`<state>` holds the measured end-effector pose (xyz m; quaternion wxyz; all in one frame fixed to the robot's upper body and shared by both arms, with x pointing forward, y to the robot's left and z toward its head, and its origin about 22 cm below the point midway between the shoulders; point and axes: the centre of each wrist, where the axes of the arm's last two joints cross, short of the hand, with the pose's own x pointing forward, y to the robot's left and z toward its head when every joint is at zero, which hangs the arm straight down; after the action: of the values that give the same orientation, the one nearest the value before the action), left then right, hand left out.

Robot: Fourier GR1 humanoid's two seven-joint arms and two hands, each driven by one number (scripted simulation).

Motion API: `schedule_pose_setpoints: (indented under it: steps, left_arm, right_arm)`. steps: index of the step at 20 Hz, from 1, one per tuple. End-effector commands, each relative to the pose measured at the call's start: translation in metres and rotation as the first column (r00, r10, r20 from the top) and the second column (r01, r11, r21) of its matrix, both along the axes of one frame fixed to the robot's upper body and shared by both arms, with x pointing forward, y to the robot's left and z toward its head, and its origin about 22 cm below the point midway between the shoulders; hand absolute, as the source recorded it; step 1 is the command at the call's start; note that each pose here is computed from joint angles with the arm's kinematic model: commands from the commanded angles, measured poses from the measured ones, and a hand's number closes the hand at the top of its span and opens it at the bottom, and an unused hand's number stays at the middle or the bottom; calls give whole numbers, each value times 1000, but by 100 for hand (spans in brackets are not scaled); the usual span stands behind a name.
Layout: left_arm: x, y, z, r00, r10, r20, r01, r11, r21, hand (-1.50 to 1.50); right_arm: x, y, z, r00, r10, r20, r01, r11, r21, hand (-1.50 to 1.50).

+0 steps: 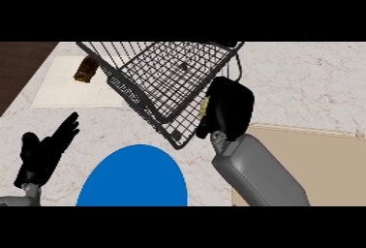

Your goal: Pick the squash from the tray and place it in the tiered basket

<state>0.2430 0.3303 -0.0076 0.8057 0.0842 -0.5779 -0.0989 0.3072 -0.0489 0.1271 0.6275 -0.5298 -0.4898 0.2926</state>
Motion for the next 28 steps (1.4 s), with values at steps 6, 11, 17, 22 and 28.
schedule_pose_setpoints:
  steps: [6,11,17,22,28]
  left_arm:
    - [10,-10,1,1000,-23,-6,23,1000,2,0]
    - [16,-15,5,999,-42,4,42,999,0,0]
    - [24,-19,9,999,-46,6,46,999,-1,0]
    - [28,-26,6,999,-53,6,53,999,-8,0]
    - [34,-17,16,999,-34,23,34,999,4,0]
  right_arm:
    - [11,38,62,946,-180,272,183,983,12,150]
    - [21,47,90,905,-234,356,245,969,14,150]
    - [33,55,111,864,-288,413,313,950,6,150]
    - [43,61,125,839,-308,449,355,935,-22,150]
    - [47,53,148,799,-332,502,295,943,154,150]
